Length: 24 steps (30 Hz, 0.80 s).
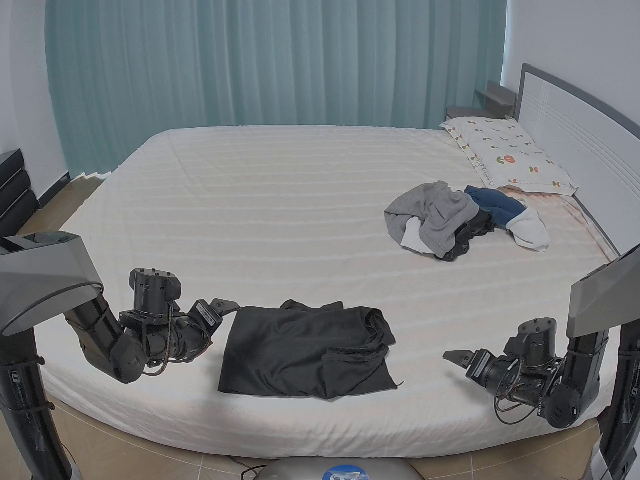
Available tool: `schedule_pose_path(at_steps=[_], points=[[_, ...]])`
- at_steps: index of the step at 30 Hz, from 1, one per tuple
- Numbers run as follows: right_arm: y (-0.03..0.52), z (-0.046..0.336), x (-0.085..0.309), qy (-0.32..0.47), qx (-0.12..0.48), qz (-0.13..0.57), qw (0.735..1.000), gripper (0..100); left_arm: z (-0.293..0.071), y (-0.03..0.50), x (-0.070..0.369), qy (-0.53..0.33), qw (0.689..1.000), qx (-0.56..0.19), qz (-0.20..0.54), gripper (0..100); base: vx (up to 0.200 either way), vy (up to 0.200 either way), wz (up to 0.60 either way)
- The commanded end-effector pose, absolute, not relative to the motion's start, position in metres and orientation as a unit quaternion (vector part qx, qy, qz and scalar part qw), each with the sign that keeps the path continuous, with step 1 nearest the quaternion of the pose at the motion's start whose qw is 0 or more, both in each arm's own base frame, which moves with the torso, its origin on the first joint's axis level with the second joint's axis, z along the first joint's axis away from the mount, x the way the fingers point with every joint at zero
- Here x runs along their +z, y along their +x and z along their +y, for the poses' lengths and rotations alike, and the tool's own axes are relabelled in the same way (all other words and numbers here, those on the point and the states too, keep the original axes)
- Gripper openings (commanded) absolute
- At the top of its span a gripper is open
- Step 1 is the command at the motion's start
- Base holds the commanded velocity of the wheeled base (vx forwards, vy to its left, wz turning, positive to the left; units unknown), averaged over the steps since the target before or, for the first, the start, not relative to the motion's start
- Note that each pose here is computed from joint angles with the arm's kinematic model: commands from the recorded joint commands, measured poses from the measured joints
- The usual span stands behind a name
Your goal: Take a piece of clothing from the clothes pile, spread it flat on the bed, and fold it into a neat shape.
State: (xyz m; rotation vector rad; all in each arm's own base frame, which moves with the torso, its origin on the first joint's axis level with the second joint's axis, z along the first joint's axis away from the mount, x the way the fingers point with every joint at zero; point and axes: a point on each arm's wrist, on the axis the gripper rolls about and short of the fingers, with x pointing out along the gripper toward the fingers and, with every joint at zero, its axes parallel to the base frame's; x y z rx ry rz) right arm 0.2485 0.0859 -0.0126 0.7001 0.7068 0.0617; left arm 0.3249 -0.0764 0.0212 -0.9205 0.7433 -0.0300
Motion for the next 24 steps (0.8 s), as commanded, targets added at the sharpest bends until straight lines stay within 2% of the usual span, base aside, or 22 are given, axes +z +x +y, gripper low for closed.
schedule_pose_path(at_steps=[1, 7, 16, 24], points=[[0.265, 0.119, -0.002, 0.309, 0.055, 0.318, 0.895, 100, -0.076, 0.328, 0.008, -0.443, 0.820, 0.000, 0.363, 100, 0.000, 0.200, 0.00], [0.275, 0.136, 0.000, 0.274, 0.056, 0.329, 0.902, 100, -0.076, 0.326, 0.006, -0.443, 0.819, 0.001, 0.365, 100, 0.000, 0.200, 0.00], [0.304, 0.148, 0.008, 0.174, 0.040, 0.320, 0.930, 100, -0.078, 0.325, 0.003, -0.435, 0.822, 0.003, 0.368, 100, 0.000, 0.200, 0.00], [0.318, 0.162, 0.008, 0.131, 0.019, 0.343, 0.930, 100, -0.078, 0.325, 0.003, -0.434, 0.822, 0.003, 0.368, 100, 0.000, 0.000, 0.00]])
